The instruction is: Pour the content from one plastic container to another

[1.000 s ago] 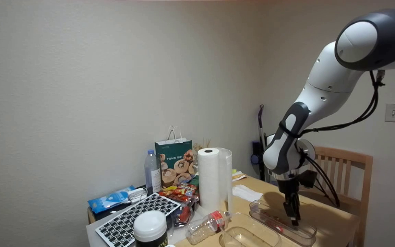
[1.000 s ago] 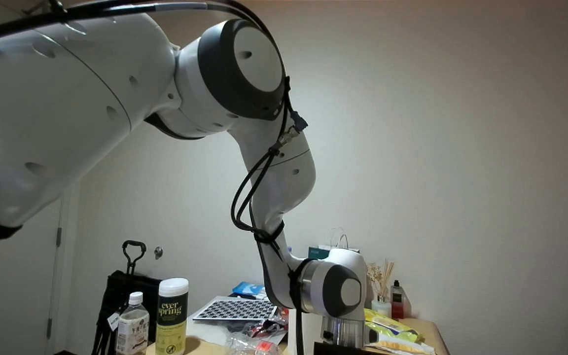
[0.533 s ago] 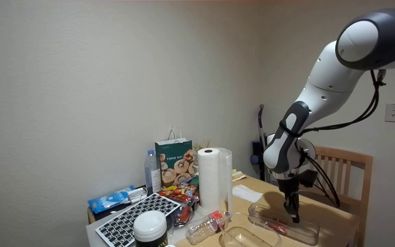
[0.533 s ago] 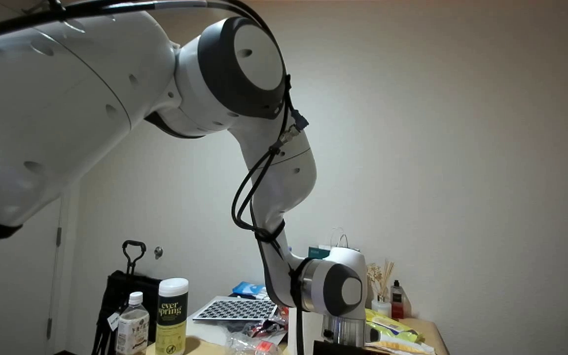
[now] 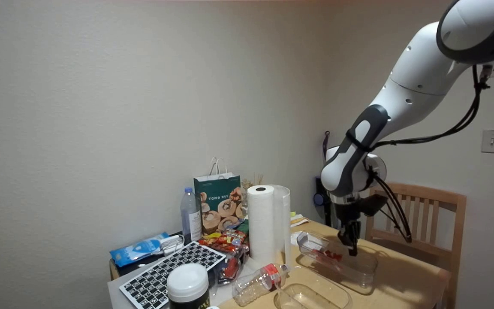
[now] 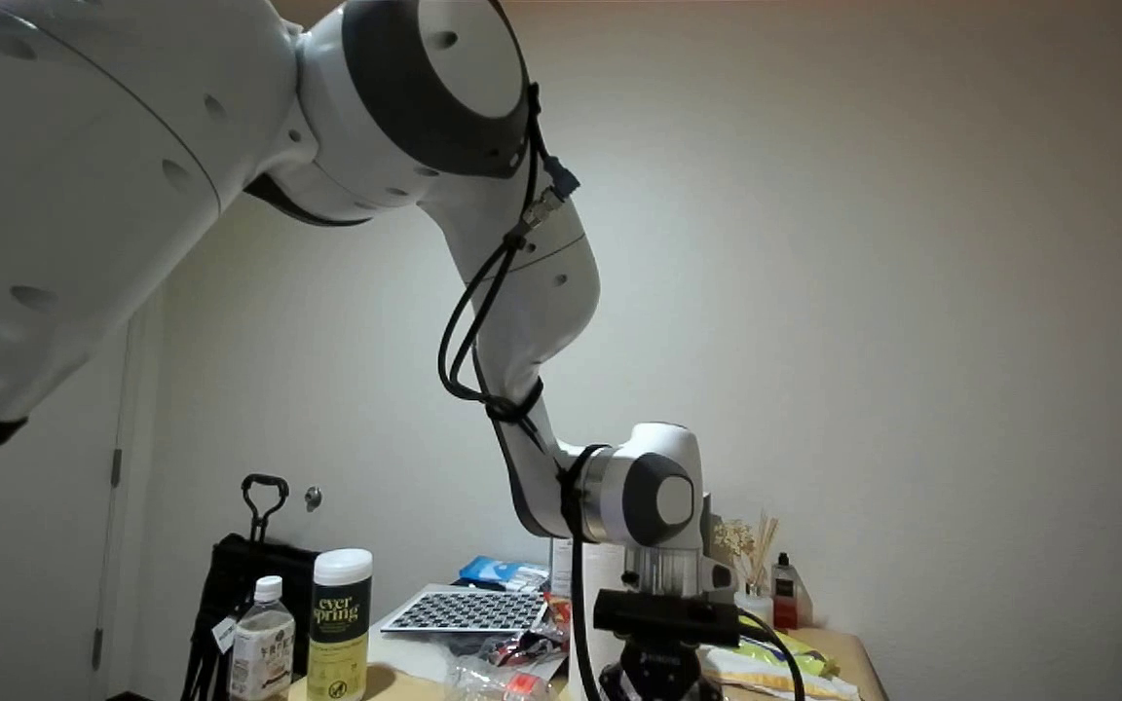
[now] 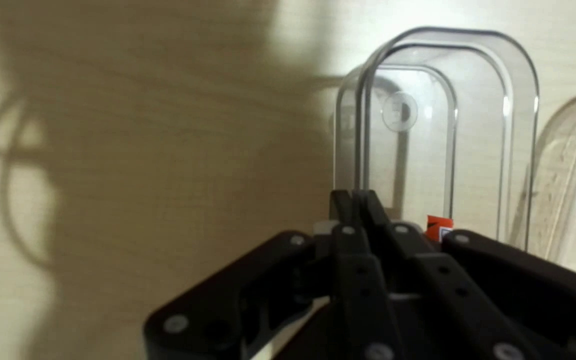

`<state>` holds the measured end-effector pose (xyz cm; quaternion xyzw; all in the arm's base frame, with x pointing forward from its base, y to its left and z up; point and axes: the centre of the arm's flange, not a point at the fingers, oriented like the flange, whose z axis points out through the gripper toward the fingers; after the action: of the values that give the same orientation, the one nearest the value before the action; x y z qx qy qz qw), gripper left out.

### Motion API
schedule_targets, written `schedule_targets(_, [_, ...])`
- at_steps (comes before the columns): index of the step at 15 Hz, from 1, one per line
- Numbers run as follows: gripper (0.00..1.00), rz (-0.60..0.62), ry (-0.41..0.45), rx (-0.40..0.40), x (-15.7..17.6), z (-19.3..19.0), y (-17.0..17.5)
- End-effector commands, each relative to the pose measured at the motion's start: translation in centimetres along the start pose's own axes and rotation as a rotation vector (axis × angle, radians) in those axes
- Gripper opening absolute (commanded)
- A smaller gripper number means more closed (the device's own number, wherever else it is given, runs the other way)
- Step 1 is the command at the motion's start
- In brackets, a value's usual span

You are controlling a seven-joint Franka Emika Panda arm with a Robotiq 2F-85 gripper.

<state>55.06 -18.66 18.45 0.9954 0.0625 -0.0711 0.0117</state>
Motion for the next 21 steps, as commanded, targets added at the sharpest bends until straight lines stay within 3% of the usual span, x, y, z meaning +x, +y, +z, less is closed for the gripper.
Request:
schedule_targets(1, [0.05,0.031,0.036,-0.071,-0.8,-5.6,-2.7])
schedule_targets(3, [0.05,0.033,0.044,-0.127,-0.7,-7.9,-4.1])
schedule_targets(6, [0.05,0.083,0.1,-0.276,-0.2,-9.8,-6.1])
schedule_targets(10, [0.05,0.094,0.144,-0.359,0.6,-10.5,-9.0])
schedule_targets(14, [0.05,0.075,0.132,-0.366,0.3,-11.9,-10.4])
schedule_targets(17, [0.05,-0.026,0.16,-0.237,0.2,-12.7,-11.4])
schedule_targets(18, [0.05,0.038,0.142,-0.309,1.8,-11.4,-11.0])
schedule_targets(21, [0.05,0.027,0.141,-0.3,1.9,-11.4,-11.4])
